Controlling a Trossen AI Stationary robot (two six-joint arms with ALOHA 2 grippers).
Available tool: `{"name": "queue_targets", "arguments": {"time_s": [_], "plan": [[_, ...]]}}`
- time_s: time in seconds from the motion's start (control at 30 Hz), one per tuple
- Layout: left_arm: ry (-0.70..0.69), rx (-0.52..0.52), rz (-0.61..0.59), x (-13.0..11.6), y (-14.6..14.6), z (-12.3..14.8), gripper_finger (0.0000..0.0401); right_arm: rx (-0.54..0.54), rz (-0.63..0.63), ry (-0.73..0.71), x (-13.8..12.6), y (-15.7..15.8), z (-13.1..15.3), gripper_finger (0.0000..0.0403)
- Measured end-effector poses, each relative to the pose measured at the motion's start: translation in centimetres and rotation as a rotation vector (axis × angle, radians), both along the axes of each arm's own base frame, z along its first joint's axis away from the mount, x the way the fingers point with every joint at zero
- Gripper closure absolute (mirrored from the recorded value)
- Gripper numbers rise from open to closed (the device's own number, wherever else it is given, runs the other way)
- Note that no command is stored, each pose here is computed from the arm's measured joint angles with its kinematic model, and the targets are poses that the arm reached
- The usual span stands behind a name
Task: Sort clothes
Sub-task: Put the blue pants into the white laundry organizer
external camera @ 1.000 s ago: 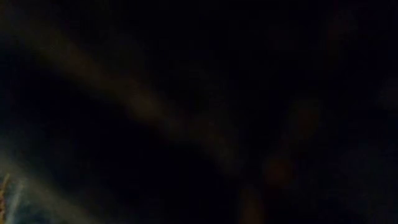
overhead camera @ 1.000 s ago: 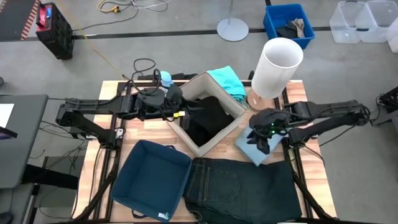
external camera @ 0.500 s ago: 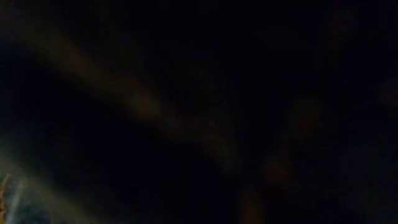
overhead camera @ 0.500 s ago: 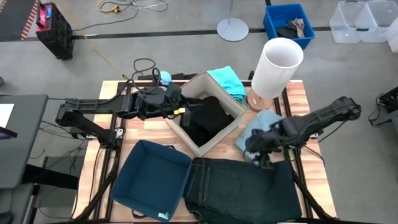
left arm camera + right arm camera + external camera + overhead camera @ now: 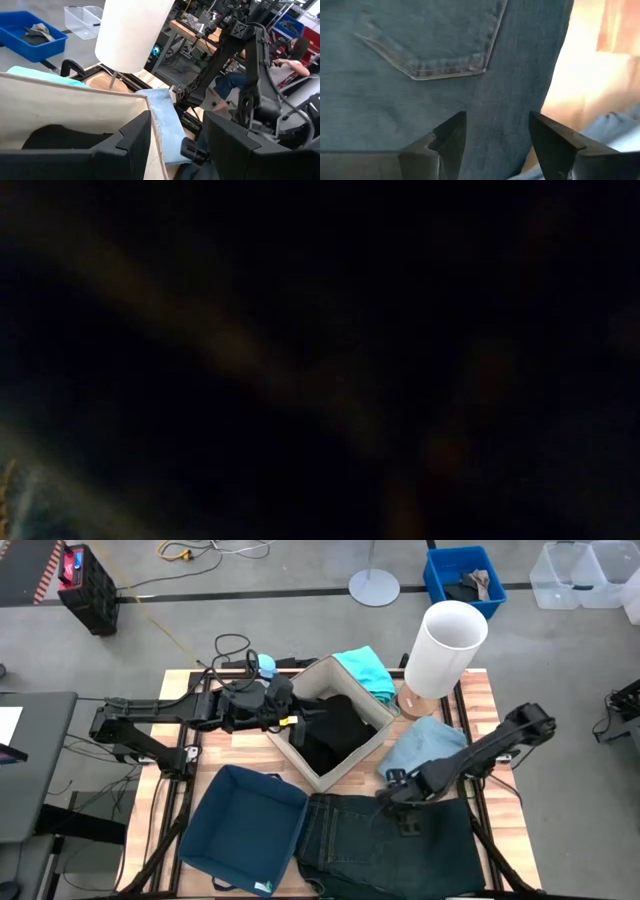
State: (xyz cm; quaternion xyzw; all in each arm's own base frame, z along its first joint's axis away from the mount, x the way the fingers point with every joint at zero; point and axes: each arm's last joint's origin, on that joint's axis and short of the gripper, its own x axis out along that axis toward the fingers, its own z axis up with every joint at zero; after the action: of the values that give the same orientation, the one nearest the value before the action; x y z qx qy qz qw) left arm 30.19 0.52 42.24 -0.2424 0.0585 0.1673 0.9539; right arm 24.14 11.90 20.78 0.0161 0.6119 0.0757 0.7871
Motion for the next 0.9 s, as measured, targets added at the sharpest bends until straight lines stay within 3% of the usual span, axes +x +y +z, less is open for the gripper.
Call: {"name": "queue_targets", "arguments": {"time_s": [0.4,0.63,0.77,0.9], "plan": [[0.052,-0.010,-0.077,0.0,-0.2,-0.5,0.0228,-0.036,-0.180,0.048,3.7,-0.4,-5.4,0.0168],[0.076,-0.016,-0.111,-0.1,-0.3,-0.7,0.0228,-0.022,-0.197,0.092,4.7,0.0,-8.0,0.0168],[0.079,-0.005,-0.127,-0.1,-0.3,-0.7,0.0228,-0.010,-0.206,0.077,4.6,0.4,-7.9,0.0168],[0.083,0.015,-0.134,-0.1,-0.4,-0.7,0.0228,-0.013,-0.230,-0.005,4.1,0.6,-6.0,0.0168]]}}
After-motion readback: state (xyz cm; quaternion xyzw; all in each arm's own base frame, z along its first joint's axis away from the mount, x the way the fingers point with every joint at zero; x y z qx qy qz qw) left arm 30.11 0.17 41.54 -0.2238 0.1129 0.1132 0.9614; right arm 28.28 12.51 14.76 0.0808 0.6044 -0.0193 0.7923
